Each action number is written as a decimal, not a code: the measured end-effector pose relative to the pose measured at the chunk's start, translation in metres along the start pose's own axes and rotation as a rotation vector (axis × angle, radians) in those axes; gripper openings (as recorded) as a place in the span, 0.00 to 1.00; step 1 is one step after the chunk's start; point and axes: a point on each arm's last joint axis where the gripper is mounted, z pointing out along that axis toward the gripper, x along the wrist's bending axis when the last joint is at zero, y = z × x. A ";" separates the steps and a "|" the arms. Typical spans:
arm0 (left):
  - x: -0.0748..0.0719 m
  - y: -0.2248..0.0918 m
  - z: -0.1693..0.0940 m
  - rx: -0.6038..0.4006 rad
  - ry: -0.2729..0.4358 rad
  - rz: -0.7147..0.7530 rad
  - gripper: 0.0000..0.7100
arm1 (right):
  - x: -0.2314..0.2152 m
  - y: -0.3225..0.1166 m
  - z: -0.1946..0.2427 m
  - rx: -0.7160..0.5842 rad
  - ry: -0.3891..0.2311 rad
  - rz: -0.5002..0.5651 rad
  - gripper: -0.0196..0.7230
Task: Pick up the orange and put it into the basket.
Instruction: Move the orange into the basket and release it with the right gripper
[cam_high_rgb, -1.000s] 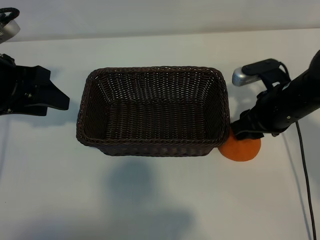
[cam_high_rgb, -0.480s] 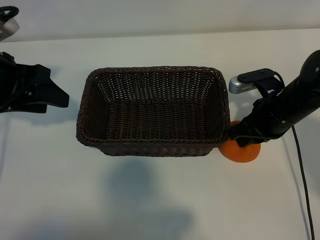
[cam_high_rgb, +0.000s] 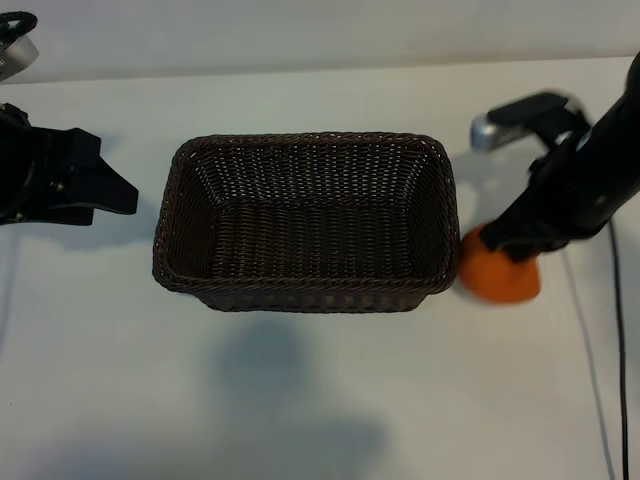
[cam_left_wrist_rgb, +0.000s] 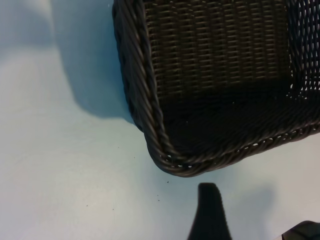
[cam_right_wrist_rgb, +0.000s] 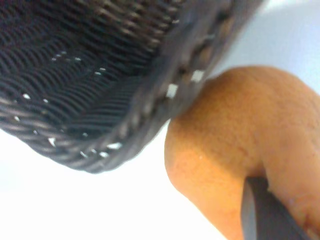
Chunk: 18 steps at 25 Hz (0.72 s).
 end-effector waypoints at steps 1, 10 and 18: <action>0.000 0.000 0.000 0.000 0.000 0.000 0.79 | -0.001 0.003 -0.010 -0.008 -0.028 0.000 0.16; 0.000 -0.001 0.000 0.014 -0.004 0.001 0.79 | 0.012 0.021 -0.112 -0.144 -0.115 -0.034 0.16; 0.000 -0.001 0.000 0.014 -0.004 0.001 0.79 | 0.016 0.024 -0.129 -0.157 -0.114 -0.030 0.16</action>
